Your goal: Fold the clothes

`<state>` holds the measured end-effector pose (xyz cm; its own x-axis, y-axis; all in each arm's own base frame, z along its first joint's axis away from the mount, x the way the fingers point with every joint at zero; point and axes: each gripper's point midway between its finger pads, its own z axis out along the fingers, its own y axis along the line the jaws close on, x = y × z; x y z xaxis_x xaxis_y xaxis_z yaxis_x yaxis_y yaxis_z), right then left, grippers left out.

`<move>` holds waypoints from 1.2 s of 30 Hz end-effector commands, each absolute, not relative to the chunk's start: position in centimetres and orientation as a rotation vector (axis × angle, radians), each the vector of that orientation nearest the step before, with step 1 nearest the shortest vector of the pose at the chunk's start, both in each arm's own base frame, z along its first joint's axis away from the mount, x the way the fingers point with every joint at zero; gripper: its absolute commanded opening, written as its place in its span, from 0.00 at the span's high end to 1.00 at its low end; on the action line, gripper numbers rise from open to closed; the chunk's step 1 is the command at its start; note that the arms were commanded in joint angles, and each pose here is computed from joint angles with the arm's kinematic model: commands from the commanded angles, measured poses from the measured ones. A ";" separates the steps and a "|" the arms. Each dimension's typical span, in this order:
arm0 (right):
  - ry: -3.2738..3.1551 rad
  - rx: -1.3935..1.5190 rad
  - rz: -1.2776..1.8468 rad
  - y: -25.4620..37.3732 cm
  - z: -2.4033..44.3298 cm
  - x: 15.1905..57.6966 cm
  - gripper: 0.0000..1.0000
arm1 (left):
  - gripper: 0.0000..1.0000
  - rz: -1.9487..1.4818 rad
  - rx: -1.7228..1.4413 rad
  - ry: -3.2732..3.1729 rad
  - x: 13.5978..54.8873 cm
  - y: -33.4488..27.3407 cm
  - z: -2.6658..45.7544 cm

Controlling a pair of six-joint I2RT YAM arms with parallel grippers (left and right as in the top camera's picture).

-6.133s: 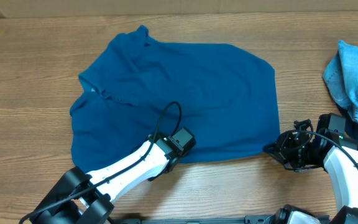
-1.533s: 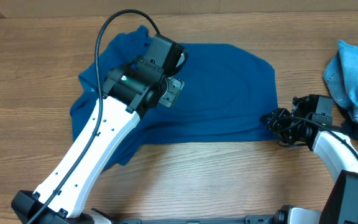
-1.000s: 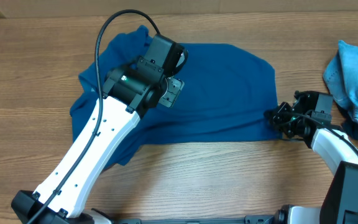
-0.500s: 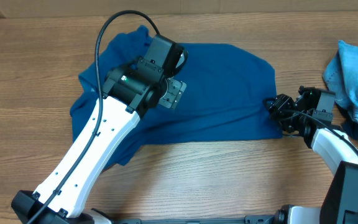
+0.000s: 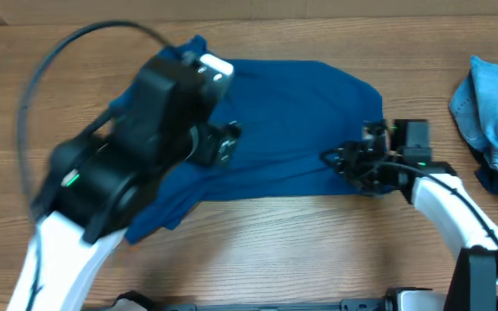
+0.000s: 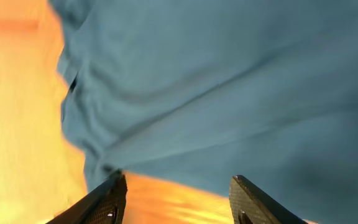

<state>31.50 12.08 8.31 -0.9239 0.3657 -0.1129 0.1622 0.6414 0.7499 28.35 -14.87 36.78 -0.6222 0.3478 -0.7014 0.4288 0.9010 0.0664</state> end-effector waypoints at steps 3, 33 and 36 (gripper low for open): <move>2.544 0.395 1.085 12.0 10.5 33.3 0.44 | 0.21 -0.074 0.421 2.618 25.6 -12.9 30.9; 2.442 0.454 0.777 4.4 18.4 36.5 0.38 | 0.38 0.864 0.691 2.971 25.2 -9.5 4.4; 2.446 0.460 0.769 4.3 18.3 36.5 0.38 | 0.40 0.871 0.672 2.951 25.7 -9.6 4.0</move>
<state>36.08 4.69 17.39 -0.8162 0.4604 -0.3491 0.1691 0.7681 0.6176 24.75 -10.40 4.13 -0.8897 0.4267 0.1625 0.4520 0.7727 0.4457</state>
